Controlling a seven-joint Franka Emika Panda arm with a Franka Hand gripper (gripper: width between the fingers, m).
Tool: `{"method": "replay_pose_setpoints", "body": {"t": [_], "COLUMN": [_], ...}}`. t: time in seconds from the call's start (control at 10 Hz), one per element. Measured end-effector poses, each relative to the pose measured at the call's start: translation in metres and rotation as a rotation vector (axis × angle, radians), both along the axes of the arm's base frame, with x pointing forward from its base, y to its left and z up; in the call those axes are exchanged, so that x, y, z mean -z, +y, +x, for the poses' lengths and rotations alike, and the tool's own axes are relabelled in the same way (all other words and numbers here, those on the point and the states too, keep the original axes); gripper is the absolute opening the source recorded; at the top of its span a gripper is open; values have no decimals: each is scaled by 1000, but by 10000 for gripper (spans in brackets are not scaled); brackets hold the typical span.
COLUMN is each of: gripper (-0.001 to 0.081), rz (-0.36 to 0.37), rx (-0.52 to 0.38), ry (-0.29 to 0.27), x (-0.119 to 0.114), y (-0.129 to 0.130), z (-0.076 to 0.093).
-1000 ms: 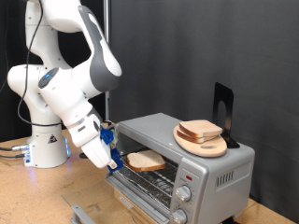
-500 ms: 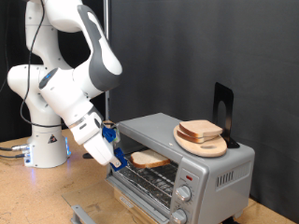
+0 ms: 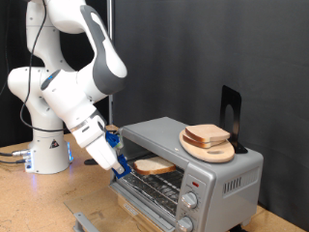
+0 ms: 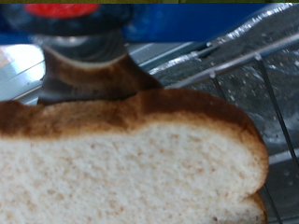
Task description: Make a piece of toast with the oven
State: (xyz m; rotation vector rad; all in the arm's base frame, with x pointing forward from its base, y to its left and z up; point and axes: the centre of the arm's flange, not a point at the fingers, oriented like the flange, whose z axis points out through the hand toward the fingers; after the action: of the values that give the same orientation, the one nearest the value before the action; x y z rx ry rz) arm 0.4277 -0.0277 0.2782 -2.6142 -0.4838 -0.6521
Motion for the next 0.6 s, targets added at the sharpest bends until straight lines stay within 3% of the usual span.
{"method": "replay_pose_setpoints", "body": {"t": [0.3, 0.6], "gripper": [363, 363], "rz": [-35, -81], "rx": [-65, -114], "ry": [-67, -95], "x": [8, 18], "y": [-2, -2], "z": [0, 1]}}
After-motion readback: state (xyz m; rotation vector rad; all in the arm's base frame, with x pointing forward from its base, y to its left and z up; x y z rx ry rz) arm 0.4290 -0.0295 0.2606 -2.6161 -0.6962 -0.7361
